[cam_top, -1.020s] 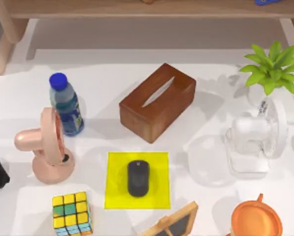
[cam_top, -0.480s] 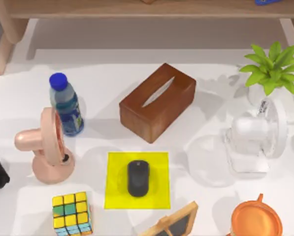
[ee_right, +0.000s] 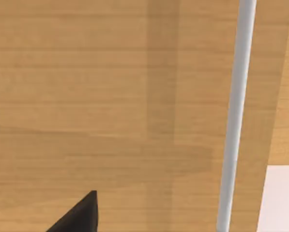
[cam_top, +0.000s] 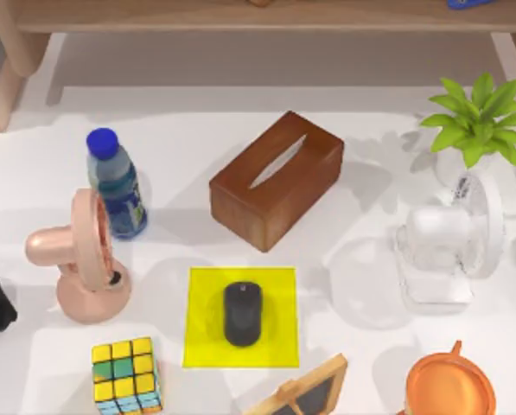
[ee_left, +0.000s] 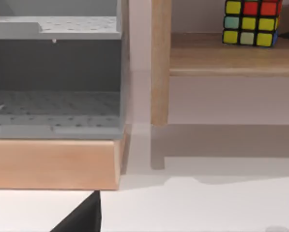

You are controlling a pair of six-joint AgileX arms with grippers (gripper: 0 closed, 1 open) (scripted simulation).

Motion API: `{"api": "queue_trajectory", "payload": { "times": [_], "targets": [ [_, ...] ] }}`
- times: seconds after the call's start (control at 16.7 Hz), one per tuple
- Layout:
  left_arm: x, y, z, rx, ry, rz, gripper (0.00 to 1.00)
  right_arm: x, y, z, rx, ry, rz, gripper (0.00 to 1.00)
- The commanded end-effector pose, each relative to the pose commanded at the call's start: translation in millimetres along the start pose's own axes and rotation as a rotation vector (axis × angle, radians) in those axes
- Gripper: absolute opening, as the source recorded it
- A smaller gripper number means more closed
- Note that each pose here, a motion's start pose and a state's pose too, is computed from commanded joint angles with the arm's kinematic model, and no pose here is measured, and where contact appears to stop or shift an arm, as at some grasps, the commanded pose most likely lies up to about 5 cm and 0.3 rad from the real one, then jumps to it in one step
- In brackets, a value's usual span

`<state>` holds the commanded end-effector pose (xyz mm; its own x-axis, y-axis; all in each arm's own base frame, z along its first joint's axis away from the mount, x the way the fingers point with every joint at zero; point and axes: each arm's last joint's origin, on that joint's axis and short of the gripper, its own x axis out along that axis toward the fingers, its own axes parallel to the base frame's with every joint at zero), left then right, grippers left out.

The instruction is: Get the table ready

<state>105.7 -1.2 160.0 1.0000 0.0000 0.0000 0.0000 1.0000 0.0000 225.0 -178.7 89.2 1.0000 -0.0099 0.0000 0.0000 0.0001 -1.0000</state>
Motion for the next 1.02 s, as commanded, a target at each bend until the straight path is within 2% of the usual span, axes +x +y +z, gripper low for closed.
{"api": "queue_trajectory", "payload": {
  "times": [0.72, 1.02],
  "targets": [
    [0, 0, 0, 0.000, 0.000, 0.000, 1.00, 25, 0, 0, 0.000, 0.000, 0.000, 1.00],
    [0, 0, 0, 0.000, 0.000, 0.000, 1.00, 25, 0, 0, 0.000, 0.000, 0.000, 0.62]
  ]
}}
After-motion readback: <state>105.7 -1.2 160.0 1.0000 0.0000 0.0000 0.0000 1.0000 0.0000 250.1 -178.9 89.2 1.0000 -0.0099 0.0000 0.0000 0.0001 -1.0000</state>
